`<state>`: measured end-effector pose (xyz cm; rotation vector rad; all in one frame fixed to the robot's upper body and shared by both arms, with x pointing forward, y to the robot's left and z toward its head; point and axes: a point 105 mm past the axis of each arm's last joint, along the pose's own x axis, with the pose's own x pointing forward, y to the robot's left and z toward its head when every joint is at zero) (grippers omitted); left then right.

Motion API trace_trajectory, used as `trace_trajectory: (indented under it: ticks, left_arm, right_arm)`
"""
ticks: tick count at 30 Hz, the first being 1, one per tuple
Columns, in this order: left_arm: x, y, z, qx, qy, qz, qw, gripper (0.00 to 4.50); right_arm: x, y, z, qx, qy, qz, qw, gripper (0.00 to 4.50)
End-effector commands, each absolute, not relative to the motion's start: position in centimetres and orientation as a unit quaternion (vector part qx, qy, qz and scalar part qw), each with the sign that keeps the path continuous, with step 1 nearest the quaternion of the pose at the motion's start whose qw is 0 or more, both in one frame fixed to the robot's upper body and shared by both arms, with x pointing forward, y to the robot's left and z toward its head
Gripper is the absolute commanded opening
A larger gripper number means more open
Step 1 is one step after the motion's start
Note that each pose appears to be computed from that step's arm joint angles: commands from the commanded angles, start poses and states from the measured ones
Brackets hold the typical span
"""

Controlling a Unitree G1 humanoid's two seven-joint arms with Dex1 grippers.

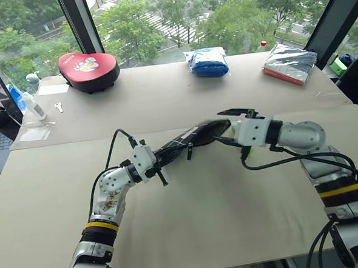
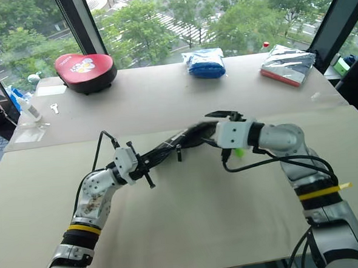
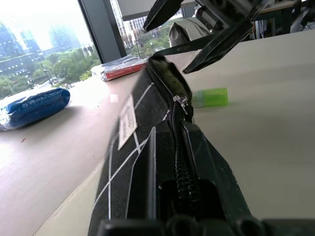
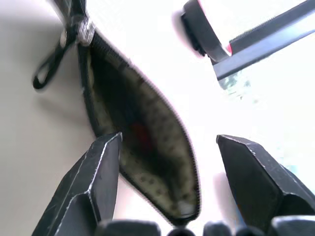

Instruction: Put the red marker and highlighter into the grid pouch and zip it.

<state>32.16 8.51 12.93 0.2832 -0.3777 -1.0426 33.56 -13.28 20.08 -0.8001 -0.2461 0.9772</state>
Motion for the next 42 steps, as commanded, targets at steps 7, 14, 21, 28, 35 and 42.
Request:
trace_trajectory:
  ticks: [7, 14, 21, 28, 35, 42]
  left_arm:
    - [32.2, 8.7, 13.9, 0.145, -0.202, -0.487, 0.837, 0.0]
    - [32.2, 8.8, 13.8, 0.145, -0.201, -0.484, 0.839, 0.0]
    - [32.2, 8.7, 13.8, 0.144, -0.201, -0.485, 0.839, 0.0]
    - [32.0, 8.6, 13.8, 0.142, -0.202, -0.484, 0.84, 0.0]
    - [32.0, 8.6, 13.9, 0.142, -0.204, -0.479, 0.842, 0.0]
    - [32.0, 8.6, 13.9, 0.141, -0.205, -0.479, 0.842, 0.0]
  right_arm:
    - [34.3, -18.9, 22.0, -0.228, -0.002, 0.355, 0.907, 3.43]
    - [35.7, -20.2, 16.4, -0.222, 0.108, 0.264, 0.932, 3.43]
    - [36.9, -20.8, 13.7, -0.217, 0.166, 0.214, 0.938, 3.43]
    - [38.0, -21.3, 11.2, -0.207, 0.212, 0.188, 0.936, 3.43]
    - [37.8, -22.1, 10.4, -0.193, 0.225, 0.183, 0.937, 1.03]
    - [37.4, -22.6, 10.8, -0.187, 0.216, 0.179, 0.941, 0.51]
